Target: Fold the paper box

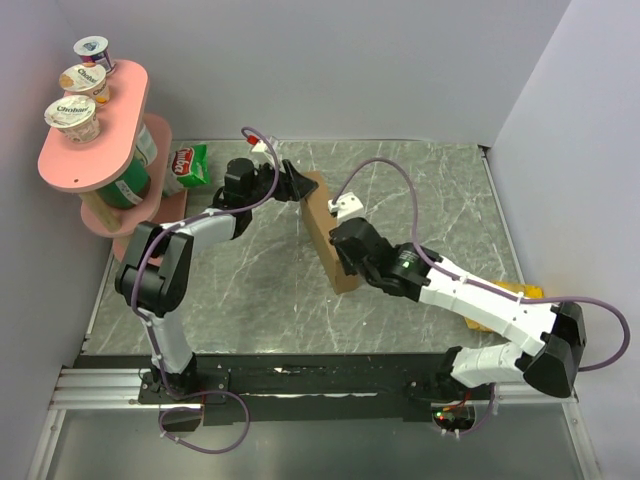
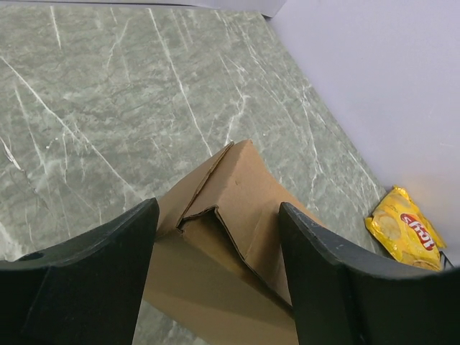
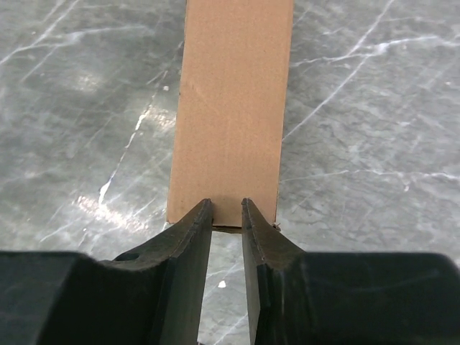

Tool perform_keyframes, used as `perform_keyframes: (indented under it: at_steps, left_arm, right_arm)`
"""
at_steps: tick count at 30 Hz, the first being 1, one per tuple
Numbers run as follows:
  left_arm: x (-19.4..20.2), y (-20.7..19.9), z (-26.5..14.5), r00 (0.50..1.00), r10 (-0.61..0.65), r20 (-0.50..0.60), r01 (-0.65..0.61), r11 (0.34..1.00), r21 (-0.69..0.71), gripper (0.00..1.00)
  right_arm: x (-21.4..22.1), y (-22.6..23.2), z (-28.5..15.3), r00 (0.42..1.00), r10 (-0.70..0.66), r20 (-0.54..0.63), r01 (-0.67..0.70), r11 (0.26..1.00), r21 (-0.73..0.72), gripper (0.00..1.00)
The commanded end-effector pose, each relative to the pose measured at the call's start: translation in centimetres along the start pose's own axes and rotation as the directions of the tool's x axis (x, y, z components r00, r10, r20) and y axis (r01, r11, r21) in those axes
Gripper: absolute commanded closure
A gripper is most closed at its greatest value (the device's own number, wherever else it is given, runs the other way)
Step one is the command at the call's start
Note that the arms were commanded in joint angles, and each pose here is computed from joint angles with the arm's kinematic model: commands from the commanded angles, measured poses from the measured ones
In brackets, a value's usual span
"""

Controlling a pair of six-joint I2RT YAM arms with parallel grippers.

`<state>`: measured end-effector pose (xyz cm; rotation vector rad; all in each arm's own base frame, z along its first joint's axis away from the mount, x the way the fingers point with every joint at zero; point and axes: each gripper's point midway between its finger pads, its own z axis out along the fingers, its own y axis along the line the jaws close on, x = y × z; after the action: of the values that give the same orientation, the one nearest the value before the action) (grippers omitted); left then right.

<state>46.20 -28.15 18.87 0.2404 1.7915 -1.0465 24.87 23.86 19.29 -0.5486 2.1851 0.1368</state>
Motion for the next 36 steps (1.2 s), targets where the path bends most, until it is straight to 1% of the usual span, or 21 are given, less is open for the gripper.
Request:
perform_keyframes:
  at_steps: [1,5,11,12,17,21,23,26,28,29,31,32,34,35,36]
  left_arm:
    - [4.4,2.3,0.5,0.993,-0.051,-0.104,0.045,0.997,-0.068,0.3]
    - [5.1,2.7,0.4,0.992,-0.065,-0.109,0.057,0.996,-0.076,0.3]
    - [5.8,3.2,0.4,0.99,-0.088,-0.112,0.077,0.993,-0.091,0.3]
    - [6.0,3.3,0.4,0.989,-0.095,-0.114,0.085,0.992,-0.092,0.3]
    - [6.1,3.6,0.6,0.987,-0.115,-0.113,0.102,0.989,-0.111,0.31]
    - [6.0,3.6,0.7,0.988,-0.102,-0.114,0.088,0.988,-0.126,0.34]
    - [6.2,3.3,1.0,0.989,-0.087,-0.123,0.071,0.989,-0.127,0.34]
    - [6.9,2.8,1.6,0.987,-0.065,-0.148,0.046,0.99,-0.132,0.35]
    - [7.3,2.6,2.0,0.985,-0.07,-0.156,0.051,0.991,-0.124,0.37]
    - [7.2,2.4,2.1,0.986,-0.073,-0.153,0.055,0.991,-0.118,0.37]
    - [7.2,2.1,2.2,0.985,-0.078,-0.152,0.061,0.992,-0.11,0.36]
    - [7.1,2.0,2.2,0.986,-0.08,-0.149,0.064,0.992,-0.105,0.35]
    - [6.2,1.4,1.9,0.989,-0.073,-0.131,0.061,0.994,-0.092,0.34]
    - [5.8,0.9,1.8,0.99,-0.065,-0.129,0.056,0.996,-0.076,0.33]
    - [5.5,0.5,1.8,0.99,-0.052,-0.132,0.045,0.997,-0.059,0.33]
  right_arm:
    - [9.8,-1.5,0.6,0.933,-0.142,-0.331,0.19,0.975,0.118,0.69]
    - [11.7,-0.9,0.4,0.907,-0.178,-0.381,0.247,0.959,0.14,0.69]
    - [13.3,0.5,-0.1,0.892,-0.217,-0.396,0.288,0.949,0.13,0.69]
    - [13.5,0.9,-0.3,0.886,-0.242,-0.396,0.31,0.943,0.118,0.69]
    - [14.6,2.1,-0.5,0.868,-0.262,-0.421,0.331,0.938,0.099,0.69]
    - [15.6,2.4,-0.9,0.86,-0.247,-0.447,0.313,0.946,0.079,0.67]
    - [15.1,2.5,-1.3,0.876,-0.221,-0.428,0.273,0.96,0.065,0.66]
    - [14.8,2.4,-1.5,0.886,-0.205,-0.416,0.247,0.968,0.05,0.66]
    - [15.7,2.1,-1.2,0.864,-0.211,-0.457,0.258,0.965,0.041,0.66]
    - [15.6,2.2,-1.0,0.866,-0.21,-0.454,0.256,0.966,0.042,0.65]
    - [15.2,2.4,-0.8,0.874,-0.189,-0.447,0.228,0.973,0.035,0.63]
    - [15.1,2.9,-0.9,0.877,-0.167,-0.45,0.191,0.982,0.007,0.62]
    - [13.3,3.2,-0.9,0.911,-0.099,-0.401,0.098,0.995,-0.023,0.57]
    - [12.7,3.2,-0.9,0.919,-0.068,-0.388,0.059,0.998,-0.036,0.52]
    - [11.9,3.1,-0.7,0.926,-0.018,-0.378,-0.004,0.998,-0.058,0.39]
